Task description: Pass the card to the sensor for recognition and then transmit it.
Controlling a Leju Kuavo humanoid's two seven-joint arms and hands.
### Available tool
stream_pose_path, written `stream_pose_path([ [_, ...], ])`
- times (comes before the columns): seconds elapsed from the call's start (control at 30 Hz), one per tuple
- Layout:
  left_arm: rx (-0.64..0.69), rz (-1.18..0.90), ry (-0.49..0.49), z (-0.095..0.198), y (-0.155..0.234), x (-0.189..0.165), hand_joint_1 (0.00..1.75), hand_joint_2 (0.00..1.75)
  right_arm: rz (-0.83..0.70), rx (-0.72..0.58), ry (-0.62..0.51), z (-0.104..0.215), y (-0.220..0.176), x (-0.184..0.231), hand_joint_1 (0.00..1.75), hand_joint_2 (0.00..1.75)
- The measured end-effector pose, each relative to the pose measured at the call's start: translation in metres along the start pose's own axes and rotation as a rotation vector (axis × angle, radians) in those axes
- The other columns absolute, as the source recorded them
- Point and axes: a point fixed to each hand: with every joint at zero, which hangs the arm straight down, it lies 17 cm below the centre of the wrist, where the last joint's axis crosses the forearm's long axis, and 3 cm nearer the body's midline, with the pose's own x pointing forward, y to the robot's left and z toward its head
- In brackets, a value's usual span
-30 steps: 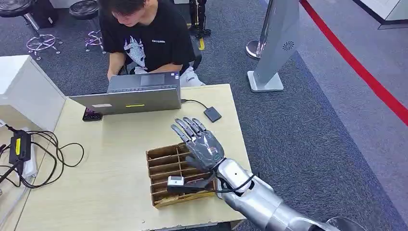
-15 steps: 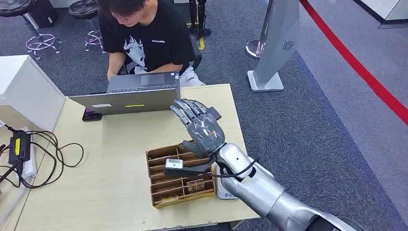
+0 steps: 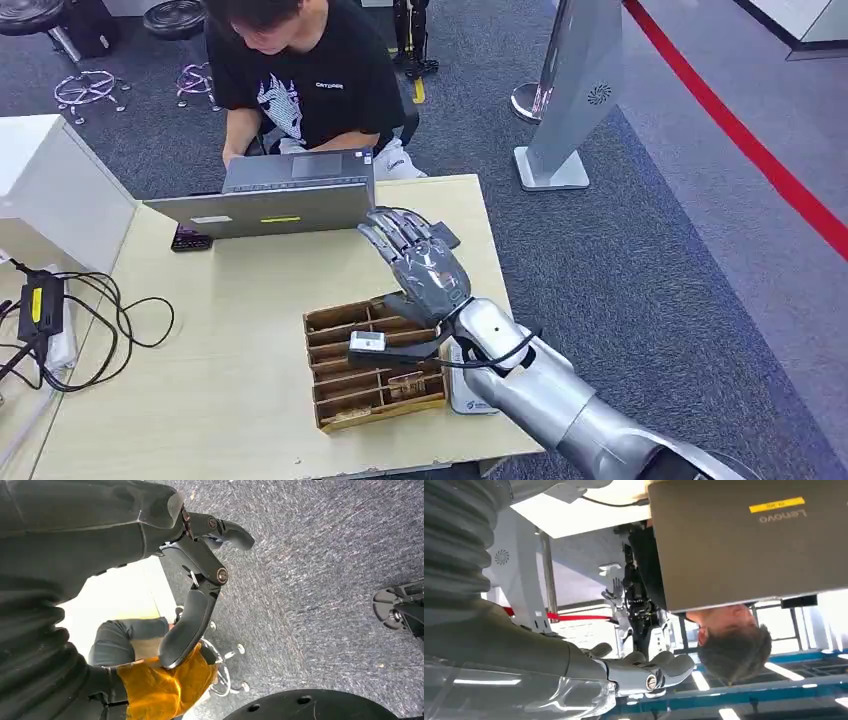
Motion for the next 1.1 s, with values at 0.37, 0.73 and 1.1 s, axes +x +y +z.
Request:
stream_pose_path([
  [0.37, -0.002, -0.003, 0.000, 0.000, -0.002, 0.000, 0.00, 1.75, 0.000, 0.056, 0.012, 0.004, 0.023, 0.002, 0.00, 1.75],
  [0.73, -0.004, -0.004, -0.001, 0.000, -0.003, 0.001, 0.00, 1.75, 0.001, 0.095, 0.022, 0.006, 0.035, -0.001, 1.69, 1.75],
  [1.1, -0.003, -0.007, 0.000, 0.000, -0.003, 0.000, 0.00, 1.75, 0.009, 0.113, 0.031, 0.007, 0.040, -0.004, 1.69, 1.75],
])
